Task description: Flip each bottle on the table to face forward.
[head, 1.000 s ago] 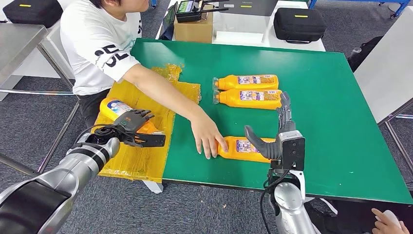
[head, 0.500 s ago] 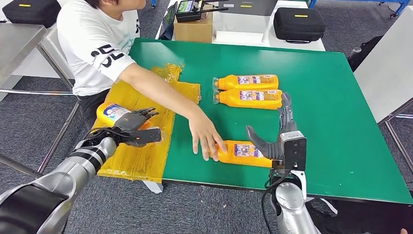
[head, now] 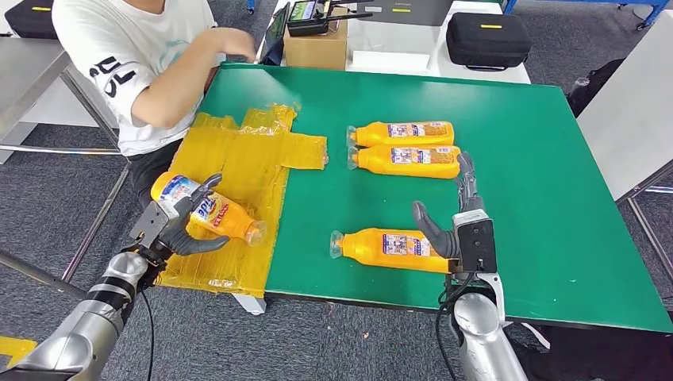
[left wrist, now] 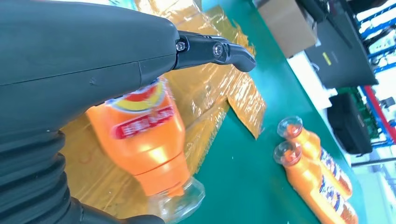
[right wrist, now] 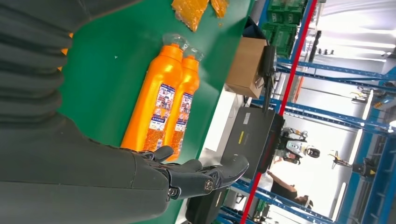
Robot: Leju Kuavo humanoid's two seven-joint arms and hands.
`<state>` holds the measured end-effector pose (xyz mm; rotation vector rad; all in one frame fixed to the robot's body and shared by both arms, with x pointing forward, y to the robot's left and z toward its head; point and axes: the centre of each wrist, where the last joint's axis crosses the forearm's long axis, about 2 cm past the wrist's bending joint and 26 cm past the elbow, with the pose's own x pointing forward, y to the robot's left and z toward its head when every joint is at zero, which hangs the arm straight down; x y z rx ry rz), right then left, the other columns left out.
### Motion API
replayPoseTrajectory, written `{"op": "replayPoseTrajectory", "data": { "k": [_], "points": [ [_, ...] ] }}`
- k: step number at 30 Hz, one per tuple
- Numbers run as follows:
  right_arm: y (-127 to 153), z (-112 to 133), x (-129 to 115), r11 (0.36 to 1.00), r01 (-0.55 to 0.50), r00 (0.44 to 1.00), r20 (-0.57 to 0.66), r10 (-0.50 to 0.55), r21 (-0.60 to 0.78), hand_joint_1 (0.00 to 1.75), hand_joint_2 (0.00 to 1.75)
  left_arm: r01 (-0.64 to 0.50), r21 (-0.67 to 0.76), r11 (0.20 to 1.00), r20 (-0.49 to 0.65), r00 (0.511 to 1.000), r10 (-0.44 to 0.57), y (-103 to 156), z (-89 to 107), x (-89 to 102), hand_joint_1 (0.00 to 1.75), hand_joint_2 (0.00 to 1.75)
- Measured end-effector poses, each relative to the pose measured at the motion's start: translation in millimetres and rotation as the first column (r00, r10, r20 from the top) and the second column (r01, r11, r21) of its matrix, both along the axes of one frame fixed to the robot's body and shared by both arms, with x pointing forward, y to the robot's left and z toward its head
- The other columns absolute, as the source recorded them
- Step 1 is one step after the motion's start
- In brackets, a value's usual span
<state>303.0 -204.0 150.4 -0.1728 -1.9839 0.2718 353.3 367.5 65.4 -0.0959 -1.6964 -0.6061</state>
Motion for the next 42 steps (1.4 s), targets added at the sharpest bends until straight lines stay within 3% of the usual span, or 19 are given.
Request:
{"op": "replayPoseTrajectory", "data": {
  "k": [16, 20, 24, 30, 34, 38, 42],
  "points": [
    [-2.4, -4.3, 2.2, 1.000, -0.002, 1.000, -0.016, 0.001, -0.019, 0.00, 0.00, -0.032, -0.029, 0.999, 0.022, 0.999, 0.033, 6.5, 1.0, -7.0, 0.00, 1.75],
    [-2.5, -4.8, 3.7, 0.998, 0.006, 0.999, -0.048, -0.008, -0.060, 0.00, 0.00, -0.025, -0.129, 0.991, 0.003, 1.000, 0.026, 3.7, -0.5, -12.1, 0.00, 1.75],
    [-4.5, -8.4, 10.9, 0.985, 0.018, 0.992, -0.121, -0.039, -0.174, 0.00, 1.75, -0.067, -0.316, 0.946, -0.061, 0.997, 0.050, -13.4, -0.7, -21.2, 0.00, 1.75],
    [-10.2, -22.4, 22.1, 0.896, -0.005, 0.963, -0.242, -0.115, -0.445, 0.00, 1.75, -0.139, -0.456, 0.879, -0.174, 0.983, 0.066, -58.7, 6.9, -28.8, 0.00, 1.75],
    [-15.2, -43.0, 7.0, 0.770, -0.041, 0.954, -0.254, -0.160, -0.637, 0.00, 0.00, -0.133, -0.488, 0.863, -0.197, 0.980, 0.039, -102.6, 18.1, -27.9, 0.00, 1.75],
    [-15.7, -56.7, -10.2, 0.702, -0.086, 0.949, -0.272, -0.157, -0.707, 0.00, 1.75, -0.097, -0.515, 0.852, -0.181, 0.984, 0.003, -129.3, 27.4, -26.1, 0.00, 1.75],
    [-19.5, -61.7, -20.4, 0.678, -0.088, 0.949, -0.269, -0.166, -0.730, 0.00, 1.75, -0.081, -0.526, 0.847, -0.167, 0.986, -0.009, -137.0, 31.8, -25.2, 0.00, 1.75]
  ]
}}
